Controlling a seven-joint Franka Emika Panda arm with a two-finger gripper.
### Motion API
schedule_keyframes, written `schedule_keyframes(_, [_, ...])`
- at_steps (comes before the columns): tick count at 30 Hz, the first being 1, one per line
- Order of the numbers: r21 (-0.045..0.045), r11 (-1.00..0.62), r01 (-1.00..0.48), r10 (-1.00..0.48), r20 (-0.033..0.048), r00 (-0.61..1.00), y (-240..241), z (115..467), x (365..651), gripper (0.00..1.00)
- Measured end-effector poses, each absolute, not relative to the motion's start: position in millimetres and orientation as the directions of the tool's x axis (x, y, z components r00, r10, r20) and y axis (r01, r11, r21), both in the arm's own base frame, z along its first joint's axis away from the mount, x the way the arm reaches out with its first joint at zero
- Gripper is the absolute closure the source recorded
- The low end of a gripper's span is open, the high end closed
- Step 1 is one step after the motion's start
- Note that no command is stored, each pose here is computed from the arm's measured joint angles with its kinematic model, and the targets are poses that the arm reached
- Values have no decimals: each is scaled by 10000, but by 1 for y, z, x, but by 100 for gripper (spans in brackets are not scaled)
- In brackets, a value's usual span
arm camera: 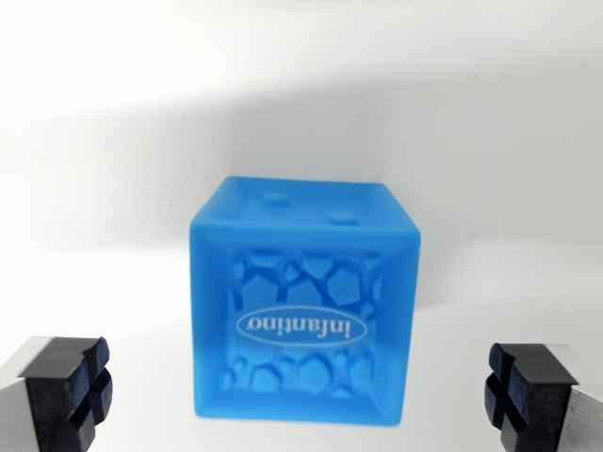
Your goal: Stack cube
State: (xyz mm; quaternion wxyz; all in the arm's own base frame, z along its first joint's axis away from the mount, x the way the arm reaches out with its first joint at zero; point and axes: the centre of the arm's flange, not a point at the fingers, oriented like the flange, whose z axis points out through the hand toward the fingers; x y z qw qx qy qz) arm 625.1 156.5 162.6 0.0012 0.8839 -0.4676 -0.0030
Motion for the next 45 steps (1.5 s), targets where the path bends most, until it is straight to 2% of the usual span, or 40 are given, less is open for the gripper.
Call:
schedule_keyframes(12, [46,-5627,-8267,-8267,-39,5627,157,128,625,0])
schedule_keyframes(21, [38,-5626,-8267,-8267,-35,5626,157,116,625,0])
schedule_keyframes(22, [38,-5626,-8267,-8267,-35,5626,157,115,625,100])
schedule_keyframes(45, [28,-5628,-8266,-8266,-31,5628,157,115,626,100])
